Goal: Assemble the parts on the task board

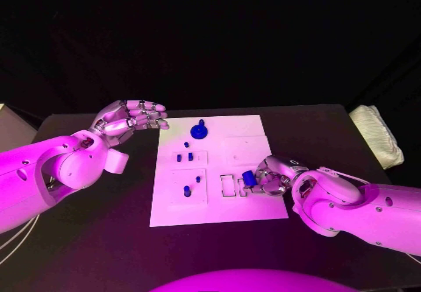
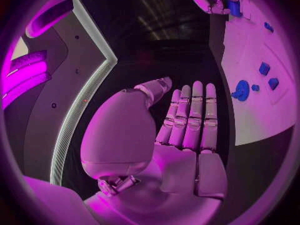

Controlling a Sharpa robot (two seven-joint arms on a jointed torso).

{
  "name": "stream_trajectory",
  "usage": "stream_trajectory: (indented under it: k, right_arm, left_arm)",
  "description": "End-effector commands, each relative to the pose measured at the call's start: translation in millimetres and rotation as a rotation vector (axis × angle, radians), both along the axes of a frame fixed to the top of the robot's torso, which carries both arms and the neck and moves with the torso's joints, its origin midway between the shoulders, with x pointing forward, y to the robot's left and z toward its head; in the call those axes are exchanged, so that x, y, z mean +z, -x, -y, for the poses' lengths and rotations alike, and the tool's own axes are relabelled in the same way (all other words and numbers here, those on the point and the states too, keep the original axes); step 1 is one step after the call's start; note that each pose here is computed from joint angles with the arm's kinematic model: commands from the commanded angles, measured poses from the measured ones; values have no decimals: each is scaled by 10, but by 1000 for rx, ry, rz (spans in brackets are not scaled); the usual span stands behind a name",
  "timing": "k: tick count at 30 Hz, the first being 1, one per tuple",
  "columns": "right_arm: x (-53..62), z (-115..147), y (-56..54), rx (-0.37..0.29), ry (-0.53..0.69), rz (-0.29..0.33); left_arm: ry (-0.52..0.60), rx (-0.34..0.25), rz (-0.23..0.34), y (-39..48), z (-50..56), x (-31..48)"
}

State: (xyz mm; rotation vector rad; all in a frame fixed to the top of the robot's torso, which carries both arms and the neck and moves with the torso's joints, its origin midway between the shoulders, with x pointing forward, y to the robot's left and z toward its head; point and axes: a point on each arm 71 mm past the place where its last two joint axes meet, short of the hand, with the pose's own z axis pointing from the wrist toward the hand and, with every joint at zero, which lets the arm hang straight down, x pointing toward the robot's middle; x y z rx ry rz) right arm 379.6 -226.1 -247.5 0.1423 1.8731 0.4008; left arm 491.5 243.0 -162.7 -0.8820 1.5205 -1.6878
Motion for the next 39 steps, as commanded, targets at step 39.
stream_trajectory:
  k: [39]
  right_arm:
    - [97,-344,52,18,-102,-174]
  left_arm:
    - [1,-26,-7,6,32,-3]
